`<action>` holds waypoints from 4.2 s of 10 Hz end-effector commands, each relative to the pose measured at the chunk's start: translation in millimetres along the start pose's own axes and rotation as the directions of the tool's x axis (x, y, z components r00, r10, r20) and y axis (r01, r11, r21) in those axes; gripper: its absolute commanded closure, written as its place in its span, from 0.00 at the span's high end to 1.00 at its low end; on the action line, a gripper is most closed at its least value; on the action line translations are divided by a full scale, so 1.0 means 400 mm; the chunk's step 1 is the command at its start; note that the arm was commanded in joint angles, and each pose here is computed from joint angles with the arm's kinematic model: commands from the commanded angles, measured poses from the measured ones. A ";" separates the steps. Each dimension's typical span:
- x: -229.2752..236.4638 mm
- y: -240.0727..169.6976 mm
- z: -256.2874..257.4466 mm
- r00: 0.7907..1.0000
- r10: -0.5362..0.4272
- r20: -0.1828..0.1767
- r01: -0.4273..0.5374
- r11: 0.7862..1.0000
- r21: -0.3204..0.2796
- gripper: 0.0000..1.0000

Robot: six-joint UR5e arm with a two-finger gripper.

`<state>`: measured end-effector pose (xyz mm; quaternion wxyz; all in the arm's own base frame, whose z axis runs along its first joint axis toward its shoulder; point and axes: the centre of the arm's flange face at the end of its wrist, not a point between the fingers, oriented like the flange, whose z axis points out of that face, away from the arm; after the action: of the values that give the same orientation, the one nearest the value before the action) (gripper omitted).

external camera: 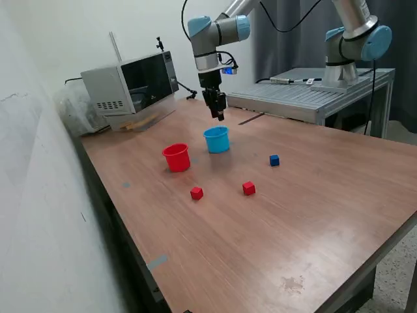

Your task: Place red objects in the red bin, and blue objects in the blue bin.

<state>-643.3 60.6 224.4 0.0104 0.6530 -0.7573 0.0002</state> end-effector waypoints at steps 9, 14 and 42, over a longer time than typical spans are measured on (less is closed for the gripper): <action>0.472 -0.165 -0.080 0.990 -0.139 -0.010 0.139 0.980 0.145 1.00; 0.545 -0.156 0.009 0.996 0.030 -0.082 -0.016 0.985 0.173 1.00; 0.144 0.045 -0.034 0.937 0.348 0.023 -0.347 0.937 -0.028 0.00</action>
<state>-669.2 -44.8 222.0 0.0032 0.5278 -0.8494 -0.0006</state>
